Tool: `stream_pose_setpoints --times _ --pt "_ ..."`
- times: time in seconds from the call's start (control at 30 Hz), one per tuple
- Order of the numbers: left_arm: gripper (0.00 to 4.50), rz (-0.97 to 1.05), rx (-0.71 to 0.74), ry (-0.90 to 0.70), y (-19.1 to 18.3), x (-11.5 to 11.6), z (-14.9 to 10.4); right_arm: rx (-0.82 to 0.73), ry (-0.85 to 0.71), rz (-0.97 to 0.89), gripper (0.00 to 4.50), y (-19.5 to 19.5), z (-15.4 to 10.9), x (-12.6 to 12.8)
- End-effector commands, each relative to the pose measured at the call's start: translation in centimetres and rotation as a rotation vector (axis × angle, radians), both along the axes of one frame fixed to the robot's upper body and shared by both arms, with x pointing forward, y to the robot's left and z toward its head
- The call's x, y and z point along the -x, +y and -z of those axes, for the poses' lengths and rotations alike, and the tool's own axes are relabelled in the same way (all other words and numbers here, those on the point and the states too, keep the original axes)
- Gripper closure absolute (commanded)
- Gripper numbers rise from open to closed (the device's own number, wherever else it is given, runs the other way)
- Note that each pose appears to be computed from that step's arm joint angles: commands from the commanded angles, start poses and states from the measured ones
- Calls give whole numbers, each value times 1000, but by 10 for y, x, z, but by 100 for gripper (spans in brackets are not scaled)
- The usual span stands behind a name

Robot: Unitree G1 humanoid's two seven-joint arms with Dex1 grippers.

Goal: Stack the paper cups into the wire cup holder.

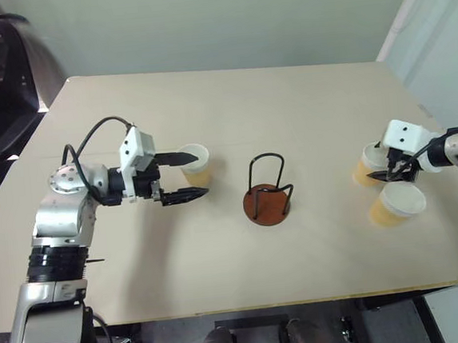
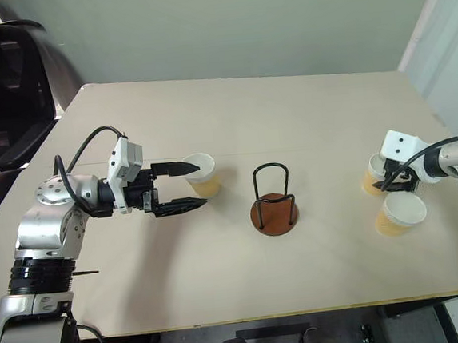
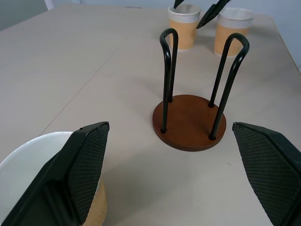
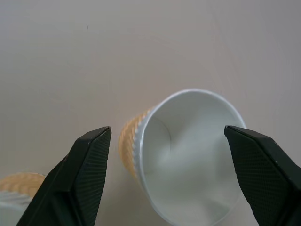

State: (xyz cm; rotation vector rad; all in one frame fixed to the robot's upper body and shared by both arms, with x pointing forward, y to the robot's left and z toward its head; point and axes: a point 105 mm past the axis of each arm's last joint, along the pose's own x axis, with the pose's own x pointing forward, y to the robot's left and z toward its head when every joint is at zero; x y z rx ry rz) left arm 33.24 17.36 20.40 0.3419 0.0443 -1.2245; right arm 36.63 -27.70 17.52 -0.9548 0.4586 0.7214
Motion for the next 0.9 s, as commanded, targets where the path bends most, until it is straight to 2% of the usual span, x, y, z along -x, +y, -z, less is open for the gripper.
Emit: stream_pose_setpoints --times 0.03,0.27,0.47,0.63,0.9 --pt "0 13 3 -56 -1 2 -14 29 -26 -25 181 0 -11 -2" --pt "0 16 -3 -57 -1 1 -14 43 6 -68 435 5 -9 0" --pt "0 32 -18 -57 0 2 -13 28 37 -117 443 14 -8 7" --pt "0 38 -33 -46 3 1 -12 -30 62 -189 443 36 -12 22" --pt "0 61 -52 -29 2 -4 -9 -166 -43 -293 443 92 -68 36"
